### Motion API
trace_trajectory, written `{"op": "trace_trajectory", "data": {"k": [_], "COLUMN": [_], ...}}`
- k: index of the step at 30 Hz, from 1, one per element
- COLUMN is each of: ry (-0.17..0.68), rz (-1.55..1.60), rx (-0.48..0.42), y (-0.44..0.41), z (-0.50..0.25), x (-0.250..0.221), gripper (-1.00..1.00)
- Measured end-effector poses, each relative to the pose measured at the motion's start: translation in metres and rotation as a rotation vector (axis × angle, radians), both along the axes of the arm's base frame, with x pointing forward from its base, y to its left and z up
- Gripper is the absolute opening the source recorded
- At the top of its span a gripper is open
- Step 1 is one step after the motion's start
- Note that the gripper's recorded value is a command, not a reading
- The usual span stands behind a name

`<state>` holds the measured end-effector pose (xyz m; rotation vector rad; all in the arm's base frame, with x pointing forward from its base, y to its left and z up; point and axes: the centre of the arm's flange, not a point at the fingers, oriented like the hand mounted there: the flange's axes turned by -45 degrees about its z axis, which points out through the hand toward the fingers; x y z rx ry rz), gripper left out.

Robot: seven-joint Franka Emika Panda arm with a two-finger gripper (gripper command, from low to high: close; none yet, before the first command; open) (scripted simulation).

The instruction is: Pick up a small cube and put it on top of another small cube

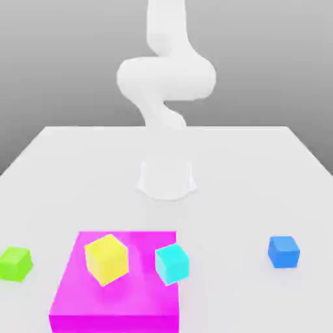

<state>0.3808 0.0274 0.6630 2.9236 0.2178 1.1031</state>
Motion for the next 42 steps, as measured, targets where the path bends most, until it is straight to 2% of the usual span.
{"op": "trace_trajectory", "data": {"k": [5,10,16,21,28,29,36,42], "ry": [0.149,0.277,0.416,0.518,0.548,0.548,0.55,0.551], "rz": [0.297,0.603,0.987,1.335,1.407,1.407,1.408,1.4], "rx": [-0.146,-0.281,-0.429,-0.545,-0.563,-0.564,-0.564,-0.563], "y": [0.066,0.132,0.197,0.235,0.234,0.234,0.234,0.233], "z": [-0.108,-0.217,-0.347,-0.445,-0.528,-0.533,-0.532,-0.476], "x": [0.044,0.049,0.01,-0.056,-0.071,-0.071,-0.071,-0.069], "gripper": [0.0,0.0,0.0,0.0,0.0,-1.0,-1.0,-1.0]}}
